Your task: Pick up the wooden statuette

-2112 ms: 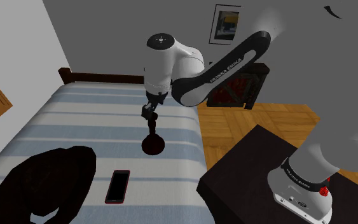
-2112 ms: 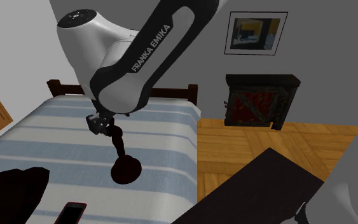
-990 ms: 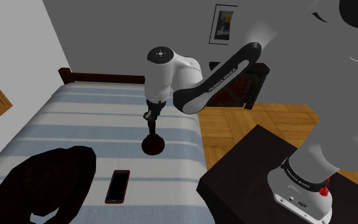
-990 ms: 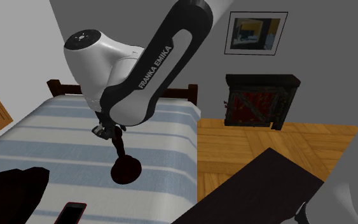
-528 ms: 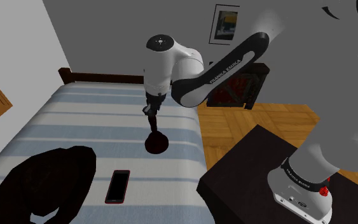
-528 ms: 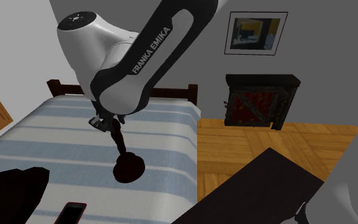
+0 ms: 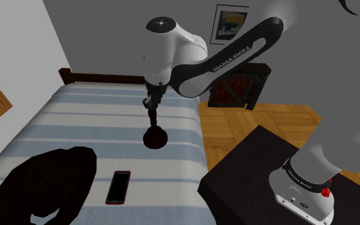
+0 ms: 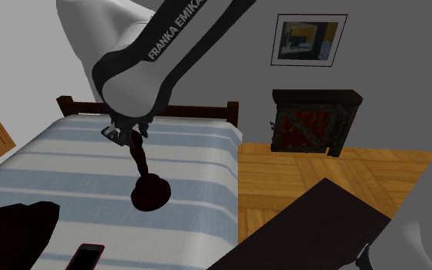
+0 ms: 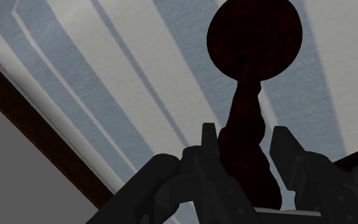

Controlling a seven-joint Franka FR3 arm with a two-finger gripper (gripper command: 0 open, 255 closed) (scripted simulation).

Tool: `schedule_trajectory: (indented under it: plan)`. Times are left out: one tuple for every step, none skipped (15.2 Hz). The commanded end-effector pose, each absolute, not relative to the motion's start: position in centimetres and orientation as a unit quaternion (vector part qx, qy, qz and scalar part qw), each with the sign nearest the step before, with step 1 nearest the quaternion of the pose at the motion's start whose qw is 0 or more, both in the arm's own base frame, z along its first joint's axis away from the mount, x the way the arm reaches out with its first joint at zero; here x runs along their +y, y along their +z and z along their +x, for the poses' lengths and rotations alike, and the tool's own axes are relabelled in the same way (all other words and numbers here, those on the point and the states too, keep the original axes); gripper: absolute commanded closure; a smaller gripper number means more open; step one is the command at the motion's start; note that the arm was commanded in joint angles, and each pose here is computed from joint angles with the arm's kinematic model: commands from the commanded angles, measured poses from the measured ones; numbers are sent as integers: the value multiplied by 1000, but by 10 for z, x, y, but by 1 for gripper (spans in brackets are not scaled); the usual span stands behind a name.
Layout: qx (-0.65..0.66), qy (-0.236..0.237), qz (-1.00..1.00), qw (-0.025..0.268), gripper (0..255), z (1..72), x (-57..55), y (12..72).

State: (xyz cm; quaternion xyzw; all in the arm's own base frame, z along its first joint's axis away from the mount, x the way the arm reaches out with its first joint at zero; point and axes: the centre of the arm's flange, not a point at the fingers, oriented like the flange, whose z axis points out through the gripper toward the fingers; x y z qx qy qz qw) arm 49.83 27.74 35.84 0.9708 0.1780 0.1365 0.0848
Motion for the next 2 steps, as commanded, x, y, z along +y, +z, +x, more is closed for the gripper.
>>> schedule_trajectory:
  plan:
    - [178, 137, 971, 85, 255, 499, 277, 365]
    - [178, 137, 971, 85, 255, 499, 277, 365]
